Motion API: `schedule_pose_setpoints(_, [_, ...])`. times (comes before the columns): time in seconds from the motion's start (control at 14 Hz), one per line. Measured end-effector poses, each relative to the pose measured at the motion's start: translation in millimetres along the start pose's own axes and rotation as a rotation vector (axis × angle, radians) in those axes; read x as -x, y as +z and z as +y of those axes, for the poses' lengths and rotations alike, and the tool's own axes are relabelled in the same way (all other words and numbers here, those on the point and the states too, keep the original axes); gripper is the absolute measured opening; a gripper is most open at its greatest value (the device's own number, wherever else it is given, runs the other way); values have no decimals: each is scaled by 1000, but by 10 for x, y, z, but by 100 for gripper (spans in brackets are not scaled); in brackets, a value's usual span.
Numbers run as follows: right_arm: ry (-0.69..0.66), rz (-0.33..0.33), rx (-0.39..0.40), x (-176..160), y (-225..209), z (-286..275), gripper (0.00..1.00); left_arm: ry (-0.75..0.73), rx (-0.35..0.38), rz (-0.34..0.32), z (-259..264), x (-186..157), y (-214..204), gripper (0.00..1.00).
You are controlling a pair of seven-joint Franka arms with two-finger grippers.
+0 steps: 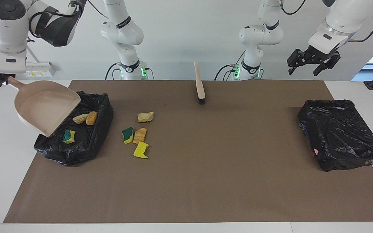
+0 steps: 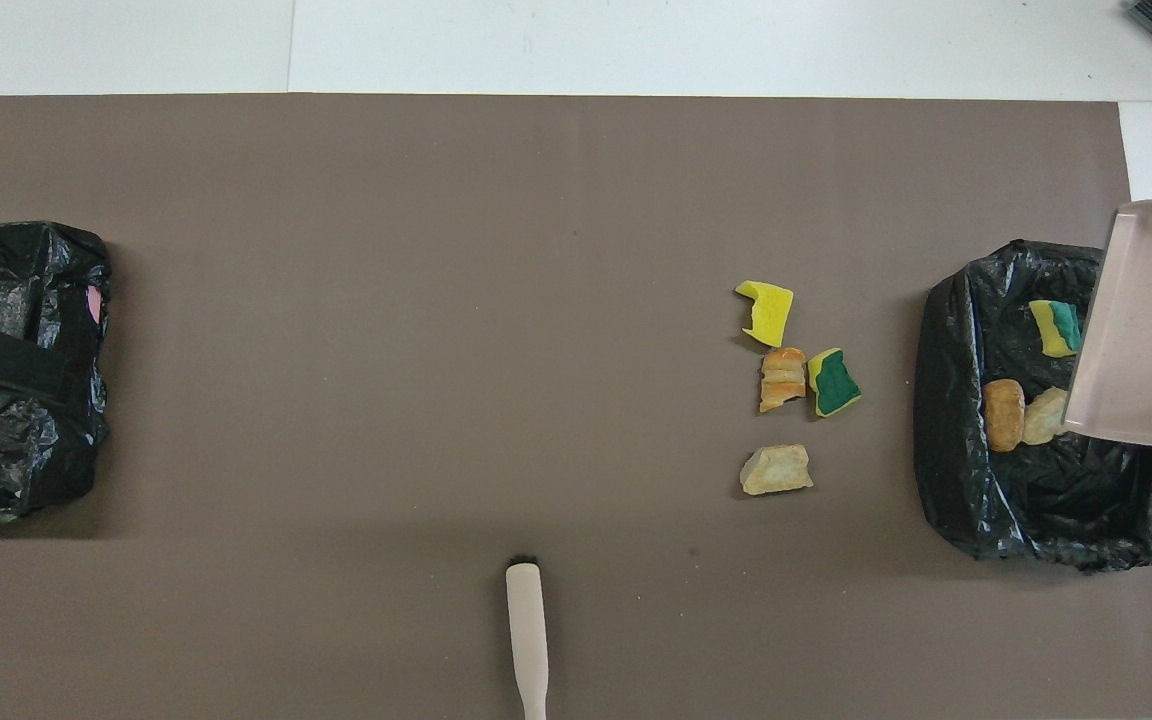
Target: Sweep and dump trash in bin
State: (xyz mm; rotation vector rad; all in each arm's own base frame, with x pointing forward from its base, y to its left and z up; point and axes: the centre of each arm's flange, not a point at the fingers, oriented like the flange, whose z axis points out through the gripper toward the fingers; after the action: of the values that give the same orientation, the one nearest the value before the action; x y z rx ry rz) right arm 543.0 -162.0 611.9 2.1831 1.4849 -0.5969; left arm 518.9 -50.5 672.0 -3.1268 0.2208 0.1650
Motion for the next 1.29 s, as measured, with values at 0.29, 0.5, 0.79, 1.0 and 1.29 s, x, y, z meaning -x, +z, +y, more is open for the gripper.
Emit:
schedule_pose_setpoints(0.29, [189,90,-61,-742,-413,-258,32,-1,0,8,-1,44,-48,100])
schedule_pose_setpoints(0.5, [364,158,-111,-1356,-782,-543,32,-5,0,8,-16,45,-48,100])
schedule_pose_setpoints(0.79, [532,215,-184,-2121,-1055,-888,32,-31,2,10,-153,50,-49,100])
schedule_pose_setpoints(1.0, [634,243,-239,-2734,-1083,-1025,32,-29,2,10,-141,49,-50,100])
schedule_pose_setpoints(1.29, [777,323,-349,-3525,-1090,-1181,32,-25,2,11,-121,48,-50,100])
